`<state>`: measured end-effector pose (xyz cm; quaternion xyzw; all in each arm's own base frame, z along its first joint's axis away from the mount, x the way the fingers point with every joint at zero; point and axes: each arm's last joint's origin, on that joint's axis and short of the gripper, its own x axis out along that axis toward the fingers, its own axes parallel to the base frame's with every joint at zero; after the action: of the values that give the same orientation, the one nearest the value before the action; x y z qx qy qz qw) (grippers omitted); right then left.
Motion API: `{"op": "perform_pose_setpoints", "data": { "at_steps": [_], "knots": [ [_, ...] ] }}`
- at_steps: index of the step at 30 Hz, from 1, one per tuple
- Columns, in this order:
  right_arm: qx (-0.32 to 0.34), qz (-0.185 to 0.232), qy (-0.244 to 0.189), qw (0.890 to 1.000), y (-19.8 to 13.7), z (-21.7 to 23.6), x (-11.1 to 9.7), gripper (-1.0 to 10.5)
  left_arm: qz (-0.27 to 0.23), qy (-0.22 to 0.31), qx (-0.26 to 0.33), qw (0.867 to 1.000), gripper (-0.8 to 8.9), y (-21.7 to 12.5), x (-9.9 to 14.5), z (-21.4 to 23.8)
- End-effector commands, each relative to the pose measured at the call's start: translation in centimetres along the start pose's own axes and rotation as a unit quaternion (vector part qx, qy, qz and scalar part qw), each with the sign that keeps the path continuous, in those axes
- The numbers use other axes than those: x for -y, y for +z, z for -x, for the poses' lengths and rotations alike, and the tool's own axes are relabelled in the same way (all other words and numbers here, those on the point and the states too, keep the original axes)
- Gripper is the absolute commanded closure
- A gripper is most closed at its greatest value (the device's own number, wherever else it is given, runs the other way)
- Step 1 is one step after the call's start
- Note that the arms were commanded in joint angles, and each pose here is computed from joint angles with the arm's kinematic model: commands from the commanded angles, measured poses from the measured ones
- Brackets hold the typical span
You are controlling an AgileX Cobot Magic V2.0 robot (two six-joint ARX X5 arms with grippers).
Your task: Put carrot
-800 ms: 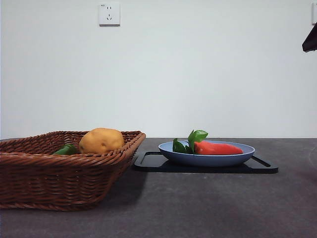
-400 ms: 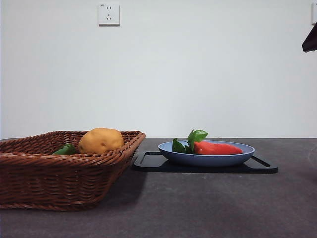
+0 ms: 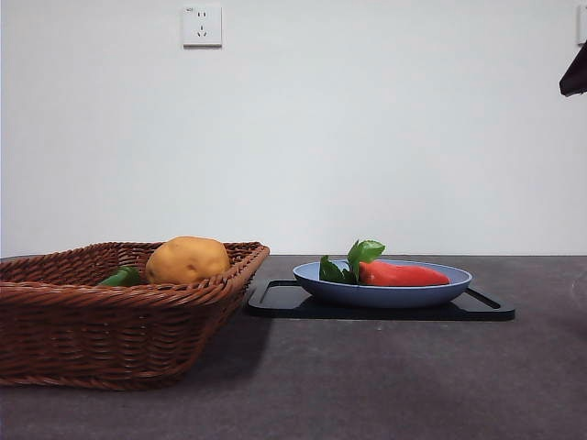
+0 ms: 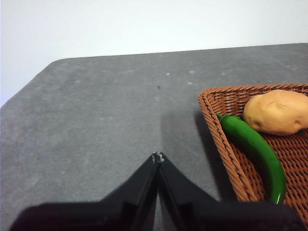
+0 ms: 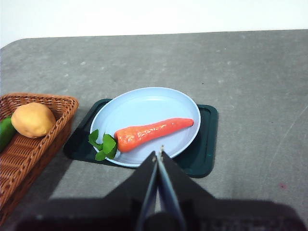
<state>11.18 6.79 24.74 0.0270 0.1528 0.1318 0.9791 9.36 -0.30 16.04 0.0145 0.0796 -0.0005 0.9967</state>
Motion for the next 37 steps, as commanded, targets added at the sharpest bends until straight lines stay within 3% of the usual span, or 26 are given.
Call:
{"op": "perform_pose_setpoints", "data": {
  "at_steps": [1,9,34,35,37],
  "knots": [
    [0.008,-0.007,0.003,1.0,0.3,0.1,-0.1,9.4,0.012,0.001,0.001,1.0,8.05,-0.4,0.0,-0.1],
    [0.008,-0.007,0.003,1.0,0.3,0.1,-0.1,9.4,0.048,-0.001,-0.006,0.999,8.05,-0.8,0.0,-0.3],
    [0.009,-0.007,0.004,1.0,0.3,0.1,-0.1,9.4,0.049,0.001,-0.006,0.999,8.05,-0.8,0.0,-0.3],
    [0.011,-0.004,0.003,1.0,0.3,0.3,0.0,9.4,0.049,0.001,-0.006,0.999,8.05,-0.8,0.0,-0.3],
    [0.034,0.046,-0.031,0.998,0.6,1.1,0.5,9.4,0.049,0.001,-0.006,0.999,8.05,-0.8,0.0,-0.3]
  ]
}}
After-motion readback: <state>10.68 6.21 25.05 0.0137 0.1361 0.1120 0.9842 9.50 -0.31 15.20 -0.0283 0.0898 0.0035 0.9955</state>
